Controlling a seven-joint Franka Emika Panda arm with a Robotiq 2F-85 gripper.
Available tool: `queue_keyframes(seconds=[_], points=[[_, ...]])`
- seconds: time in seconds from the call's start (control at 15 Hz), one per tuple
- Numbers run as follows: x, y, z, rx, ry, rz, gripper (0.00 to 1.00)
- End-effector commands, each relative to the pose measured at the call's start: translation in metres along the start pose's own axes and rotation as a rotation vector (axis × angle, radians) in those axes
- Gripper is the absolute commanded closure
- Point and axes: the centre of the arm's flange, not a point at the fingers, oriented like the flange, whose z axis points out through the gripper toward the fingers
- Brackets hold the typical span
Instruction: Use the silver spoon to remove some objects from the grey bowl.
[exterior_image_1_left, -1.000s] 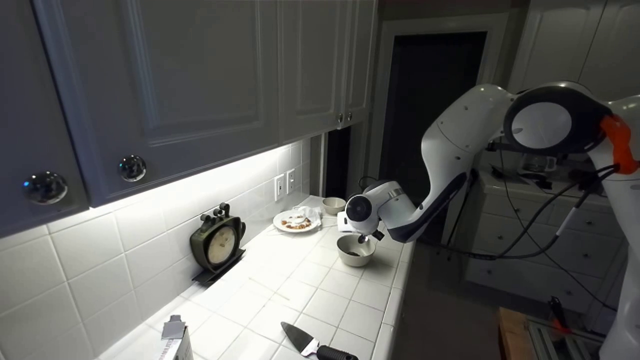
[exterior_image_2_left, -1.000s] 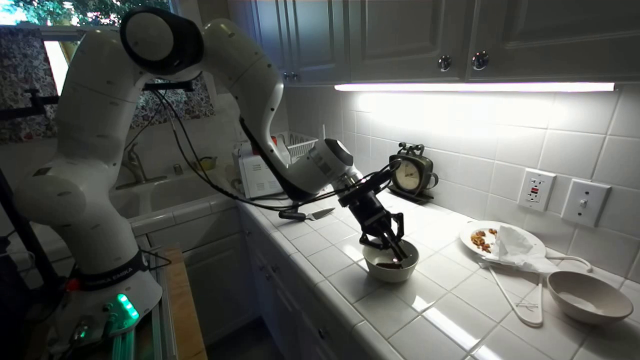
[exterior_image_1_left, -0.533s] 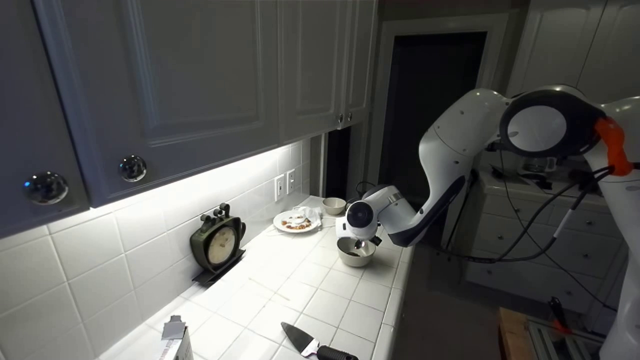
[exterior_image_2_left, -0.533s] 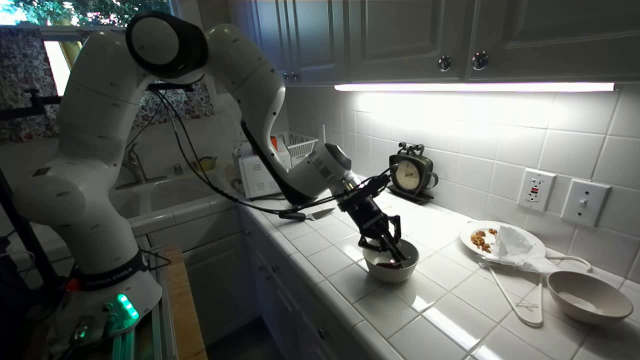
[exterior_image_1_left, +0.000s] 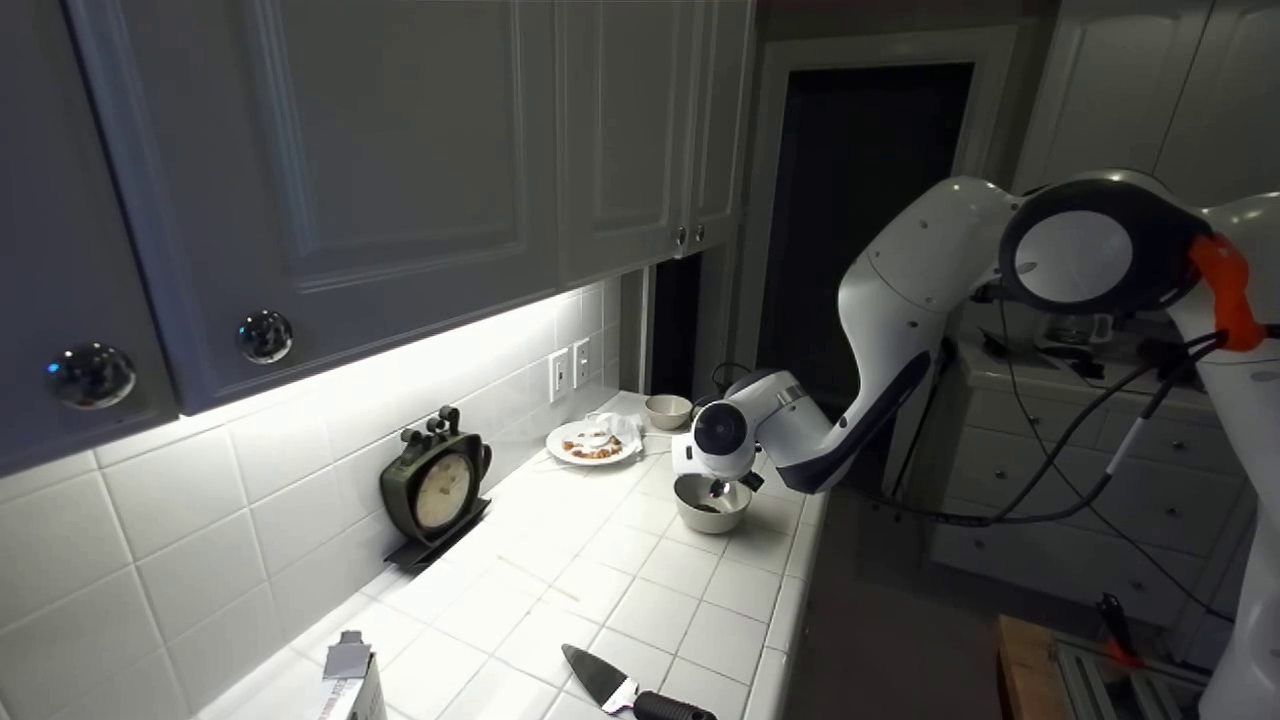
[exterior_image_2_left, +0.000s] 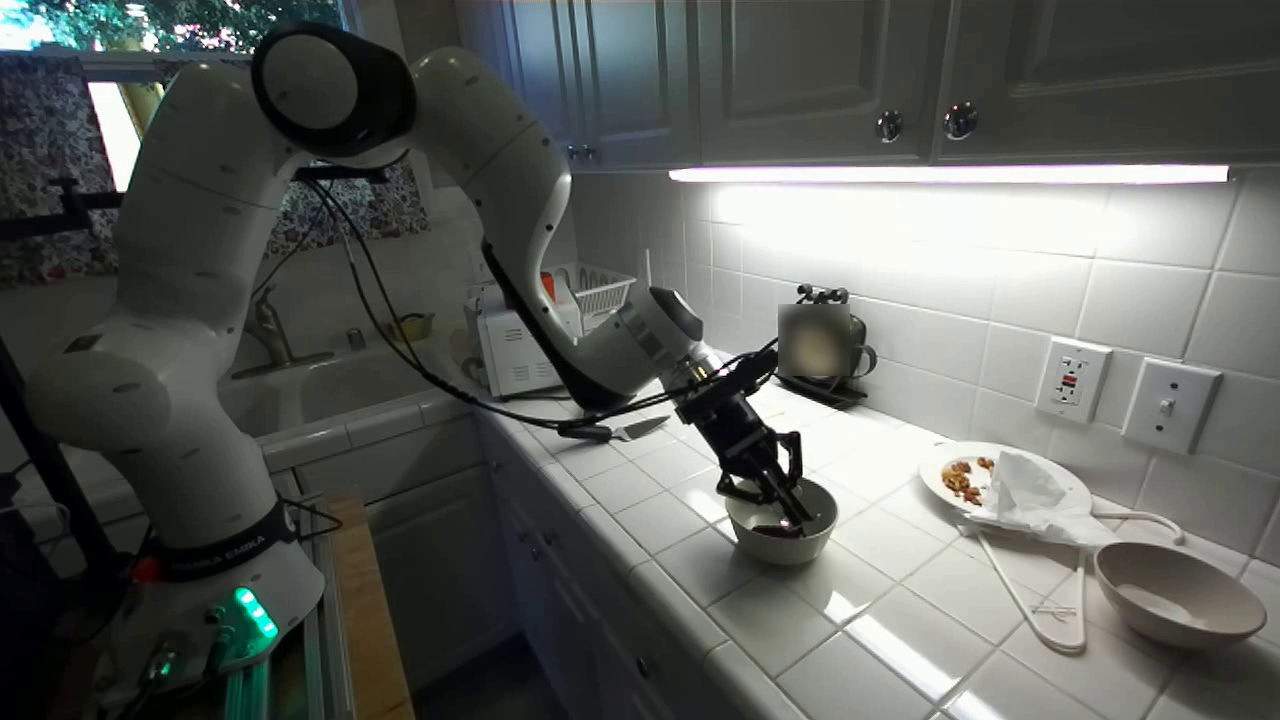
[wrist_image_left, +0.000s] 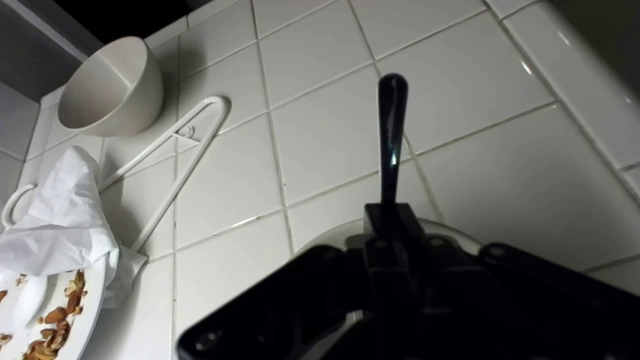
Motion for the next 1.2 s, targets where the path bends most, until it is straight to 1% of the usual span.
queue_keyframes(seconds=[0.0, 0.2, 0.33, 0.6, 0.73, 1.13], points=[[0.006, 0.002, -0.002, 0.006, 0.016, -0.016, 0.98], [0.013, 0.008, -0.013, -0.003, 0.034, -0.04, 0.98], [0.018, 0.012, -0.016, -0.011, 0.03, -0.06, 0.98], [0.018, 0.022, -0.013, -0.022, -0.015, -0.088, 0.98], [0.016, 0.025, -0.009, -0.014, -0.04, -0.108, 0.98], [0.033, 0.021, 0.002, -0.013, -0.068, -0.176, 0.98]])
